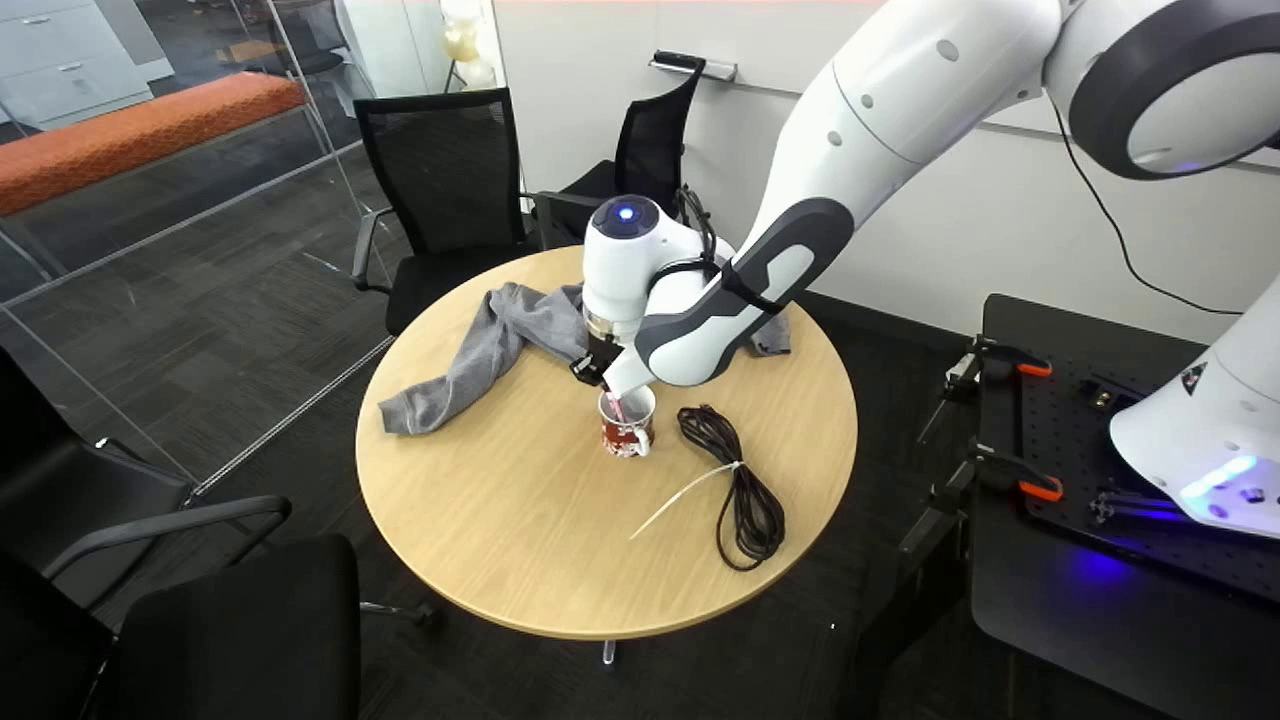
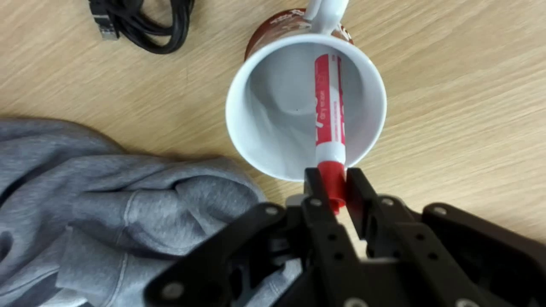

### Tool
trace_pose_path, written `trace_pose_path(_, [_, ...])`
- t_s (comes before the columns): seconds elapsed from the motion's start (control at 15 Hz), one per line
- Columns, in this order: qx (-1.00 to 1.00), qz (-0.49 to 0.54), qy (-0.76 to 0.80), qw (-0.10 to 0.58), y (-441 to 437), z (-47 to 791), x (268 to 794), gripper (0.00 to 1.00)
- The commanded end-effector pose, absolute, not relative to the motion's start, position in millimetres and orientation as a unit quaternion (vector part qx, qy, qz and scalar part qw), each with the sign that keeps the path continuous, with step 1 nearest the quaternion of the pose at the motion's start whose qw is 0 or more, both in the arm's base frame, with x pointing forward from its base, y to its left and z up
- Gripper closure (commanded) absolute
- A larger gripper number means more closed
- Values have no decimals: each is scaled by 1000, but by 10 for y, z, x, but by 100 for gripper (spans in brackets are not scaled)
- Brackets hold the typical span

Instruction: Remove the marker from the mug.

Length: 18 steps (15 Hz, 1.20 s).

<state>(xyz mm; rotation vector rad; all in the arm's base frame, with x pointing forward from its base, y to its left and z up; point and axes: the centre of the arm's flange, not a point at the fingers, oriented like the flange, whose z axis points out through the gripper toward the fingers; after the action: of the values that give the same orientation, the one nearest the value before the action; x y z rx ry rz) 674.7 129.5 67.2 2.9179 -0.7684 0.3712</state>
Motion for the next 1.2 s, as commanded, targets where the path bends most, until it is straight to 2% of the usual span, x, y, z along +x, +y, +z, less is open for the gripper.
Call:
trace_pose_path(0.0, [947, 147, -275, 71, 1375, 1005, 6495, 95])
trace_pose_path(0.67, [921, 201, -316, 105, 1321, 1631, 6225, 95])
trace_pose_path(1.13, [929, 208, -286, 113, 1137, 2074, 6021, 95])
